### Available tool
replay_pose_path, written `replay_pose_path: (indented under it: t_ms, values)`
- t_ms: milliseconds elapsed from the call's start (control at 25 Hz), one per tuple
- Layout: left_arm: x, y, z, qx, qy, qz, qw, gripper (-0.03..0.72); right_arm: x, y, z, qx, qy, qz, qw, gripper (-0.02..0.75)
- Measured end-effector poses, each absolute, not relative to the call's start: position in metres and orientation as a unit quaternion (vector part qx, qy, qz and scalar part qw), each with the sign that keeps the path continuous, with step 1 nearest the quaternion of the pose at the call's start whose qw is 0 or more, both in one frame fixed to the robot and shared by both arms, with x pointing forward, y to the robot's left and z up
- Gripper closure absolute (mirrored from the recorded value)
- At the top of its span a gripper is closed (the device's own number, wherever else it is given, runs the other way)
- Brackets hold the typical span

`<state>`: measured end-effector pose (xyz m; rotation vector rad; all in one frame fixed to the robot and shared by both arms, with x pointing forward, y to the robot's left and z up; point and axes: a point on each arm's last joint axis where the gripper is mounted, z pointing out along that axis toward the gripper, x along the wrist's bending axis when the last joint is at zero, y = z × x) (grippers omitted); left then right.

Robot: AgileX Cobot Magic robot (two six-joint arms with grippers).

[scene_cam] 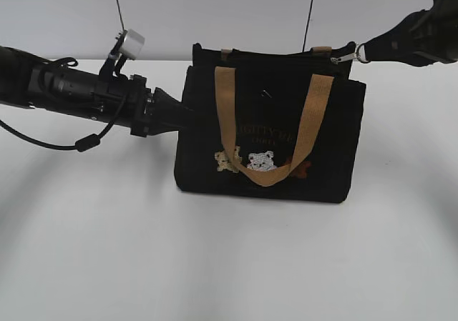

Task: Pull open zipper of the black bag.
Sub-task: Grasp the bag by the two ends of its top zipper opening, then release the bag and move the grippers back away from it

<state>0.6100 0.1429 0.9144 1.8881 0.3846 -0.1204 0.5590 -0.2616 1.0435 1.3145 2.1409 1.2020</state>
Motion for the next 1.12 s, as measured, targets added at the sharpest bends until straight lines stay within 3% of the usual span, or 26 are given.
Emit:
replay_pose_path:
  t_ms: [360, 480, 560, 720, 800, 880, 1120]
  values:
    - [0.61, 0.143, 0.914, 0.804, 0.167, -0.052, 0.568, 0.661, 0.556, -0.259, 1.043, 0.455, 0.766, 0.426, 0.16, 0.734]
    - [0.611, 0.144, 0.913, 0.802, 0.192, -0.061, 0.562, 0.64, 0.555, -0.258, 1.042, 0.451, 0.769, 0.426, 0.154, 0.579]
    - [0.613, 0.144, 0.912, 0.802, 0.214, -0.065, 0.554, 0.569, 0.554, -0.257, 1.042, 0.449, 0.771, 0.428, 0.147, 0.424]
    - [0.613, 0.146, 0.913, 0.808, 0.236, -0.066, 0.535, 0.288, 0.552, -0.255, 1.042, 0.443, 0.775, 0.43, 0.134, 0.17]
    - [0.613, 0.148, 0.919, 0.815, 0.247, -0.062, 0.52, 0.191, 0.551, -0.254, 1.041, 0.438, 0.78, 0.43, 0.125, 0.129]
    - [0.612, 0.151, 0.927, 0.826, 0.25, -0.049, 0.502, 0.155, 0.549, -0.253, 1.041, 0.429, 0.787, 0.428, 0.116, 0.115]
    - [0.605, 0.161, 0.958, 0.857, 0.254, -0.013, 0.449, 0.135, 0.536, -0.251, 1.047, 0.406, 0.81, 0.412, 0.098, 0.113]
